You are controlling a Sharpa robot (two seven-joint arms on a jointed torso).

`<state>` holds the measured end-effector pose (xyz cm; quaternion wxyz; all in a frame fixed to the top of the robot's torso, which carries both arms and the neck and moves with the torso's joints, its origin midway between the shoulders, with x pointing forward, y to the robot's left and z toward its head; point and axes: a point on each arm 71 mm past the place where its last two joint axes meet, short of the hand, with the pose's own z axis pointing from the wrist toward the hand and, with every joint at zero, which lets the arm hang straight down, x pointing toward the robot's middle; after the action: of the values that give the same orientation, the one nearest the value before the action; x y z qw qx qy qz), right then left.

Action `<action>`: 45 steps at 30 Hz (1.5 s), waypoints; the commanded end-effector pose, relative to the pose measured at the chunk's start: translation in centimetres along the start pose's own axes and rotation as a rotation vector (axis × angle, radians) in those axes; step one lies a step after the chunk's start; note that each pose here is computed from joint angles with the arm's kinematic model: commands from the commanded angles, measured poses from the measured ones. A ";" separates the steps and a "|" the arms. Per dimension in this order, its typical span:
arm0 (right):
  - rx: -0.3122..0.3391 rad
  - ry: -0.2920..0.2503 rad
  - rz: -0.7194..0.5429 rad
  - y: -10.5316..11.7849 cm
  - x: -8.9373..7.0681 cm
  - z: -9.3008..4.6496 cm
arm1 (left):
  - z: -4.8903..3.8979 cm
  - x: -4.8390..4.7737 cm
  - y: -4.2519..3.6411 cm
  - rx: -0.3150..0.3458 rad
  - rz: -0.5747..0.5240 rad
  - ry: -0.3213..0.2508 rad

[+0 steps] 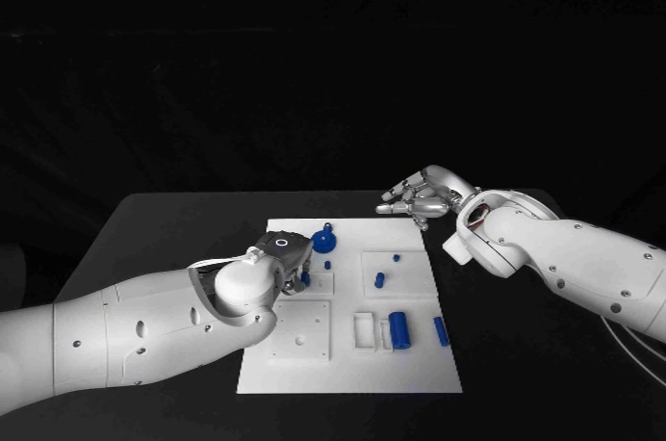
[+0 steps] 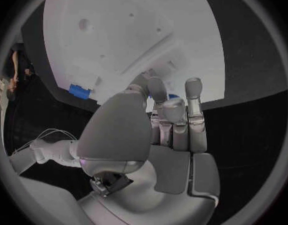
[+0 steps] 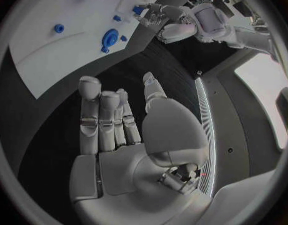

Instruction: Assemble the parts on the task board

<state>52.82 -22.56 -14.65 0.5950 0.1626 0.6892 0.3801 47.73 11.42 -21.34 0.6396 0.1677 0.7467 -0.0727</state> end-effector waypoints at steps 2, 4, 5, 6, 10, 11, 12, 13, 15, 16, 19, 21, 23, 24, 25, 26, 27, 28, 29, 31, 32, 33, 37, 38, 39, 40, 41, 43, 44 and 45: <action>-0.008 0.004 -0.009 0.1 0.1 0.0 | 0.03 0.08 -0.17 0.005 0.014 0.008; -0.008 0.004 -0.009 0.1 0.1 0.0 | 0.03 0.08 -0.20 0.006 0.015 0.009; -0.008 0.005 -0.009 0.1 0.1 0.0 | 0.03 0.09 -0.21 0.007 0.015 0.010; -0.008 0.005 -0.009 0.0 0.1 0.0 | 0.03 0.09 -0.23 0.007 0.015 0.010; -0.007 0.005 -0.009 0.0 0.1 0.0 | 0.02 0.11 -0.29 0.010 0.017 0.015; -0.007 0.005 -0.009 0.0 0.1 0.0 | 0.02 0.12 -0.31 0.011 0.017 0.017; -0.007 0.005 -0.009 0.0 0.1 0.0 | 0.02 0.14 -0.32 0.012 0.018 0.019; -0.007 0.005 -0.009 0.0 0.1 0.0 | 0.02 0.15 -0.33 0.013 0.019 0.021; -0.006 0.006 -0.009 0.0 0.1 0.0 | 0.02 0.18 -0.35 0.014 0.021 0.025; -0.006 0.006 -0.010 0.0 0.1 0.0 | 0.02 0.20 -0.36 0.014 0.022 0.027; -0.005 0.006 -0.010 -0.1 0.1 0.0 | 0.02 0.23 -0.36 0.015 0.023 0.031; -0.005 0.007 -0.010 -0.1 0.1 0.0 | 0.01 0.24 -0.38 0.017 0.024 0.033; -0.004 0.008 -0.010 -0.1 0.1 0.0 | -0.01 0.25 -0.41 0.018 0.025 0.035; -0.004 0.008 -0.010 -0.1 0.1 0.0 | -0.01 0.25 -0.42 0.018 0.025 0.036; -0.003 0.008 -0.010 -0.1 0.1 0.0 | -0.02 0.26 -0.43 0.018 0.025 0.036; -0.003 0.009 -0.010 -0.1 0.1 0.0 | -0.02 0.26 -0.43 0.019 0.026 0.037; -0.003 0.009 -0.010 -0.1 0.1 0.0 | -0.02 0.26 -0.44 0.019 0.026 0.038; -0.003 0.009 -0.010 -0.1 0.1 0.0 | -0.03 0.26 -0.44 0.019 0.026 0.038; -0.003 0.009 -0.010 -0.1 0.1 0.0 | -0.03 0.27 -0.44 0.019 0.026 0.039; -0.002 0.010 -0.010 -0.1 0.1 0.0 | -0.03 0.28 -0.44 0.019 0.027 0.040; -0.002 0.010 -0.010 -0.1 0.1 0.0 | -0.03 0.28 -0.44 0.019 0.028 0.040; -0.002 0.010 -0.010 -0.1 0.1 0.0 | -0.03 0.29 -0.44 0.019 0.028 0.041; -0.002 0.011 -0.010 -0.1 0.2 0.0 | -0.03 0.30 -0.45 0.019 0.029 0.043; -0.002 0.011 -0.010 -0.1 0.2 0.0 | -0.03 0.30 -0.45 0.019 0.029 0.043; -0.002 0.011 -0.010 -0.1 0.2 0.0 | -0.03 0.30 -0.45 0.019 0.029 0.043; -0.002 0.011 -0.010 -0.1 0.2 0.0 | -0.03 0.30 -0.45 0.019 0.029 0.042; -0.002 0.011 -0.010 -0.1 0.2 0.0 | -0.03 0.29 -0.45 0.019 0.029 0.042; -0.002 0.011 -0.010 -0.2 0.2 0.0 | -0.02 0.29 -0.45 0.019 0.028 0.041; -0.002 0.011 -0.010 -0.2 0.2 0.0 | -0.01 0.29 -0.46 0.019 0.028 0.041; -0.002 0.011 -0.010 -0.2 0.2 0.0 | 0.00 0.28 -0.46 0.019 0.028 0.041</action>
<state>52.83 -22.68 -14.84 0.5942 0.1639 0.6907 0.3783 47.69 11.26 -21.45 0.6315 0.1766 0.7519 -0.0678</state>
